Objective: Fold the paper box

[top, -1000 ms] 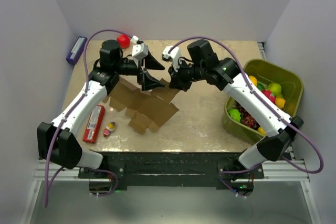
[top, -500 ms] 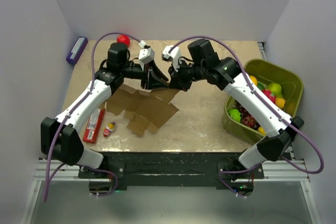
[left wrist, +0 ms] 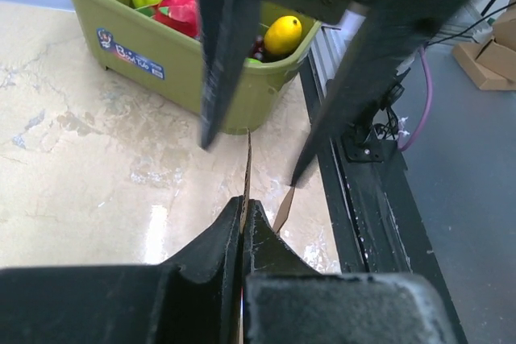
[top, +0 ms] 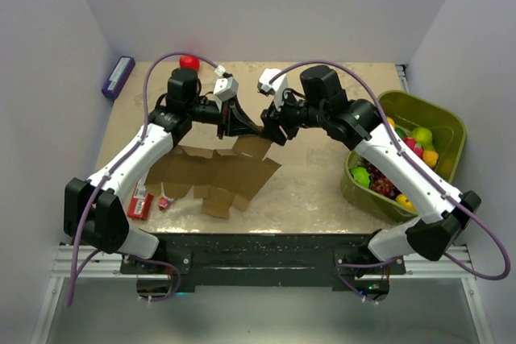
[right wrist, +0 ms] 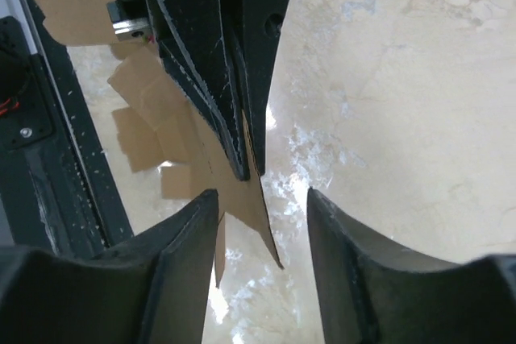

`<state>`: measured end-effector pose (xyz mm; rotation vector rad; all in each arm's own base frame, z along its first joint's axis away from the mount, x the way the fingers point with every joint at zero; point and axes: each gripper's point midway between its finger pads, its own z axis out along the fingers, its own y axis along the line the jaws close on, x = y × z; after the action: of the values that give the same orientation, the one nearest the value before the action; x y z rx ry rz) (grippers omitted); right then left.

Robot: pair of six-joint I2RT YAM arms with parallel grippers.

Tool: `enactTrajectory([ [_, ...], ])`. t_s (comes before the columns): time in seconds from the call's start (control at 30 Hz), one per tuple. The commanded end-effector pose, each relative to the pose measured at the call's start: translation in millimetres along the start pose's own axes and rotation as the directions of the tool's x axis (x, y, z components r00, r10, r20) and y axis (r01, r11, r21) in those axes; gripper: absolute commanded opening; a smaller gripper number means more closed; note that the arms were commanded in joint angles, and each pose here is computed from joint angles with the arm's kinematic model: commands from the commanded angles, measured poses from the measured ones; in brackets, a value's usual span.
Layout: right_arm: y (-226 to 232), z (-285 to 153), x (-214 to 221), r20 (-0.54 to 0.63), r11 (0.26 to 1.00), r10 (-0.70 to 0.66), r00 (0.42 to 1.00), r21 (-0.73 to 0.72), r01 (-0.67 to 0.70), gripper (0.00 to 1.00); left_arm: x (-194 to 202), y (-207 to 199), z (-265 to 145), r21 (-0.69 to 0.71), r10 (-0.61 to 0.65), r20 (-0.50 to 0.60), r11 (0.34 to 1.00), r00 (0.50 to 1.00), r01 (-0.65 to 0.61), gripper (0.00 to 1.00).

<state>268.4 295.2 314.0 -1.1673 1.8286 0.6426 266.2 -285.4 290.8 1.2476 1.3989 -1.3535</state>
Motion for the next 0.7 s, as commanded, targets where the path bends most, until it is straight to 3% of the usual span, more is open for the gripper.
enactTrajectory([
  [0.0,-19.0,-24.6,-29.5,0.149,0.995,-0.018,0.989,0.1,0.003,0.75,-17.1,4.2,-5.9,-0.028,0.045,0.052,0.999,0.998,-0.044,0.0],
  [0.03,-33.5,-27.4,-25.6,0.169,0.992,0.0,0.986,0.121,-0.021,0.8,-22.5,3.2,-10.5,-0.042,0.002,0.071,0.999,0.997,0.001,0.0],
  [0.1,-37.2,-41.9,-28.7,0.236,0.994,0.04,0.971,0.088,-0.062,0.88,-34.5,11.6,-28.5,-0.082,0.044,0.134,0.996,0.99,-0.033,0.0],
  [0.13,-54.3,-44.5,-21.3,0.265,0.989,0.056,0.963,0.115,-0.089,0.89,-40.6,4.6,-36.2,-0.072,-0.045,0.17,0.996,0.984,0.058,0.0],
  [0.17,-56.3,-48.5,-21.2,0.295,0.987,0.073,0.953,0.115,-0.111,0.92,-48.8,7.5,-49.8,-0.107,0.059,0.223,0.994,0.973,-0.035,0.0],
  [0.2,-56.6,-41.4,-3.8,0.287,0.986,0.099,0.953,0.101,-0.133,0.93,-52.1,1.8,-55.8,-0.092,-0.021,0.256,0.995,0.966,0.046,0.0],
  [0.23,-59.6,-51.2,-13.3,0.348,0.986,0.066,0.935,0.12,-0.114,0.93,-60.4,4.4,-67.5,-0.122,0.056,0.287,0.992,0.956,-0.021,0.0],
  [0.3,-57.0,-42.6,5.4,0.351,0.984,0.102,0.931,0.1,-0.145,0.93,-58.8,5.4,-74.7,-0.114,-0.016,0.318,0.992,0.948,0.055,0.0],
  [0.33,-54.6,-46.2,-2.7,0.399,0.988,0.075,0.914,0.094,-0.122,0.93,-60.6,8.6,-80.7,-0.127,0.021,0.336,0.992,0.942,0.023,0.0],
  [0.4,-53.7,-34.8,14.8,0.388,0.985,0.111,0.915,0.077,-0.153,0.93,-61.3,4.4,-85.7,-0.1,-0.037,0.364,0.992,0.931,0.078,0.0],
  [0.43,-54.4,-30.0,15.7,0.399,0.986,0.109,0.91,0.071,-0.149,0.93,-64.1,3.7,-91.5,-0.113,0.015,0.381,0.993,0.925,0.03,0.0],
  [0.67,-50.3,8.7,42.1,0.379,0.974,0.222,0.898,-0.036,-0.225,0.89,-64.2,11.5,-108.0,-0.13,-0.024,0.429,0.988,0.903,0.088,0.0],
])
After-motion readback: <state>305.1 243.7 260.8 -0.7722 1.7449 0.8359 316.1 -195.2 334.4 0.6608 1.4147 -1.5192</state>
